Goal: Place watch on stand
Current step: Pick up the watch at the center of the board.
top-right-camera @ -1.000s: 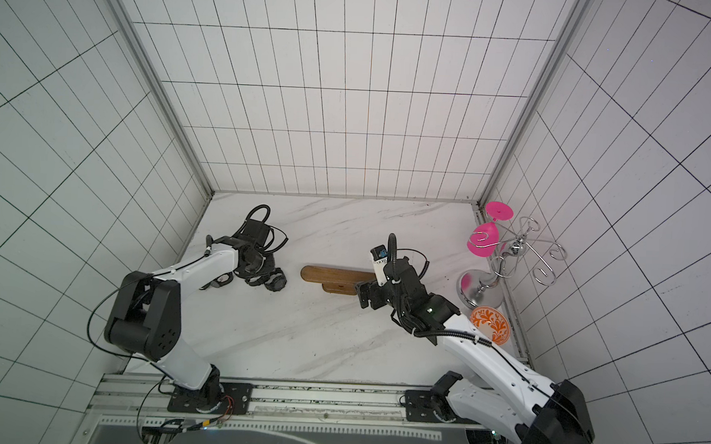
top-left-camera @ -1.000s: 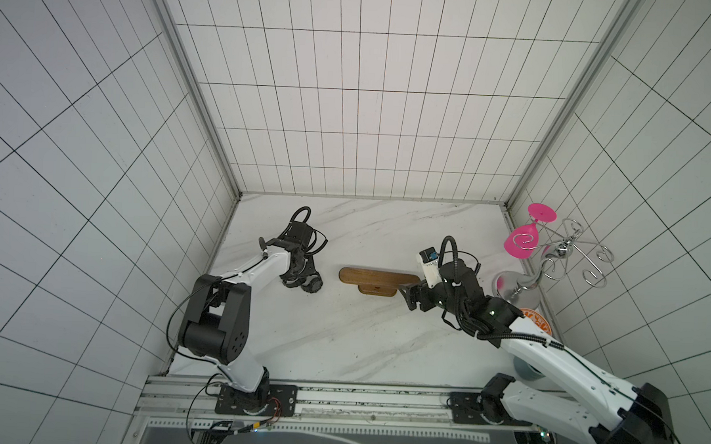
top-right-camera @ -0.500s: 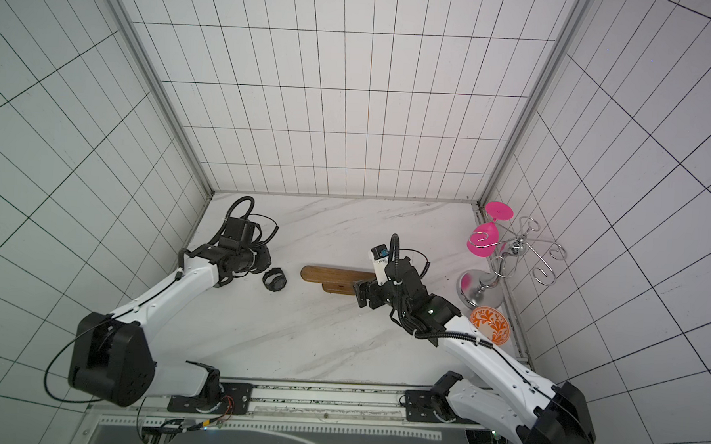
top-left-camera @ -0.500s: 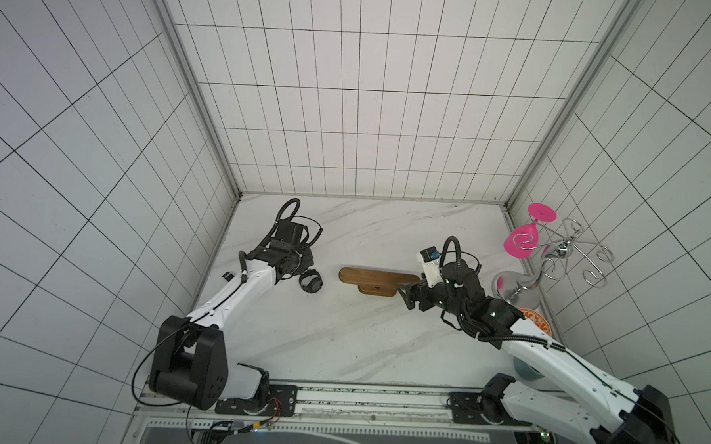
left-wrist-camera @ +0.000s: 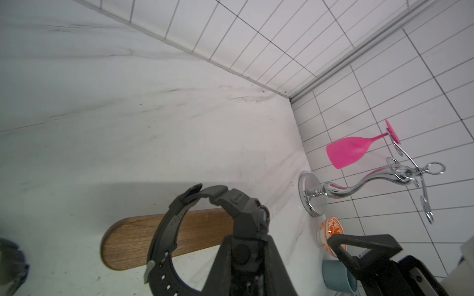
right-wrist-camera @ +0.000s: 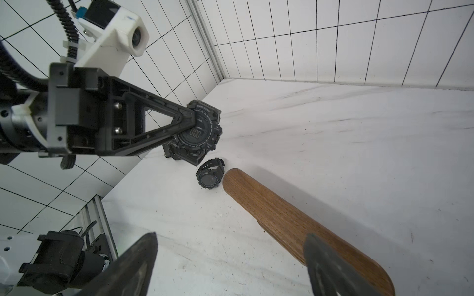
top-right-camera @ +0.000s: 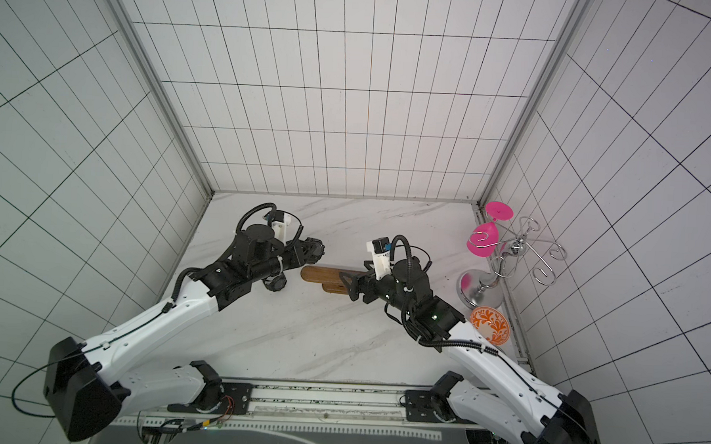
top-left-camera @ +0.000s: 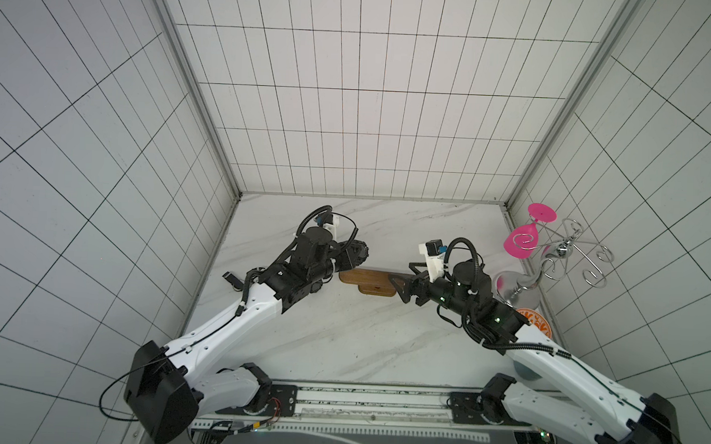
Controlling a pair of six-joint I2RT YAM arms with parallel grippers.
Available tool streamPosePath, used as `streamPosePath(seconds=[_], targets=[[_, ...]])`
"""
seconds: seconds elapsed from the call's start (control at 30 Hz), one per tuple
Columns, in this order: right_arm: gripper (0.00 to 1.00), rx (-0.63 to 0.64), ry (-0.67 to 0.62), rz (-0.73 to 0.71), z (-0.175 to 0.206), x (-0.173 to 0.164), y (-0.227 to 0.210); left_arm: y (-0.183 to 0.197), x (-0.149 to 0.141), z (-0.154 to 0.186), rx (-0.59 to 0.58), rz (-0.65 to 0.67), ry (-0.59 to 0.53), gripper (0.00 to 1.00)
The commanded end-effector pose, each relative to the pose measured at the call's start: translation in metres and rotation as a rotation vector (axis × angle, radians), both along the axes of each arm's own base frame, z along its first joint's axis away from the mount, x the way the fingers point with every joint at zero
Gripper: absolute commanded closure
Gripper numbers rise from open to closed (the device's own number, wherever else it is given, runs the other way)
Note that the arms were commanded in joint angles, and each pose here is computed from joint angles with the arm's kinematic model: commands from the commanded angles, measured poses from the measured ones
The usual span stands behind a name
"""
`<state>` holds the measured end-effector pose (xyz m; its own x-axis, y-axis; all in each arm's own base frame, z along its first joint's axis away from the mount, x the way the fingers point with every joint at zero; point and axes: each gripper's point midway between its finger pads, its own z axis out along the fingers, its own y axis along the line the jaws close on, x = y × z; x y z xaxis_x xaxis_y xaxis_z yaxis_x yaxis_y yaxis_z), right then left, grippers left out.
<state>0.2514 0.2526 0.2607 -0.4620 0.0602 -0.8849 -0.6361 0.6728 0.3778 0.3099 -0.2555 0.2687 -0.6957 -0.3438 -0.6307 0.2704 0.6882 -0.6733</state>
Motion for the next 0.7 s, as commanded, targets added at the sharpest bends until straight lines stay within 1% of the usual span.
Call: streamPosePath(seconds=[0.0, 0.17, 0.23, 0.33, 0.5, 0.57, 0.67], targets=[[0.11, 0.021, 0.007, 0.023, -0.005, -0.007, 0.001, -0.020, -0.007, 0.026, -0.067, -0.063, -0.102, 0.96], [0.13, 0.045, 0.023, 0.028, -0.002, -0.011, -0.001, -0.038, -0.028, 0.030, -0.115, -0.156, -0.189, 0.96], [0.16, 0.065, 0.030, 0.026, 0.001, -0.011, -0.004, -0.043, -0.038, 0.032, -0.121, -0.189, -0.232, 0.96], [0.26, 0.116, 0.021, 0.065, 0.012, -0.016, -0.004, -0.047, -0.049, 0.032, -0.126, -0.225, -0.276, 0.97], [0.45, 0.173, 0.041, 0.158, 0.017, -0.024, 0.005, -0.044, -0.063, 0.040, -0.195, -0.267, -0.350, 0.98], [0.49, 0.184, 0.052, 0.187, 0.016, -0.027, 0.009, -0.044, -0.067, 0.042, -0.212, -0.285, -0.368, 0.98], [0.53, 0.200, 0.044, 0.229, 0.020, -0.032, 0.013, -0.047, -0.074, 0.046, -0.237, -0.318, -0.391, 0.98]])
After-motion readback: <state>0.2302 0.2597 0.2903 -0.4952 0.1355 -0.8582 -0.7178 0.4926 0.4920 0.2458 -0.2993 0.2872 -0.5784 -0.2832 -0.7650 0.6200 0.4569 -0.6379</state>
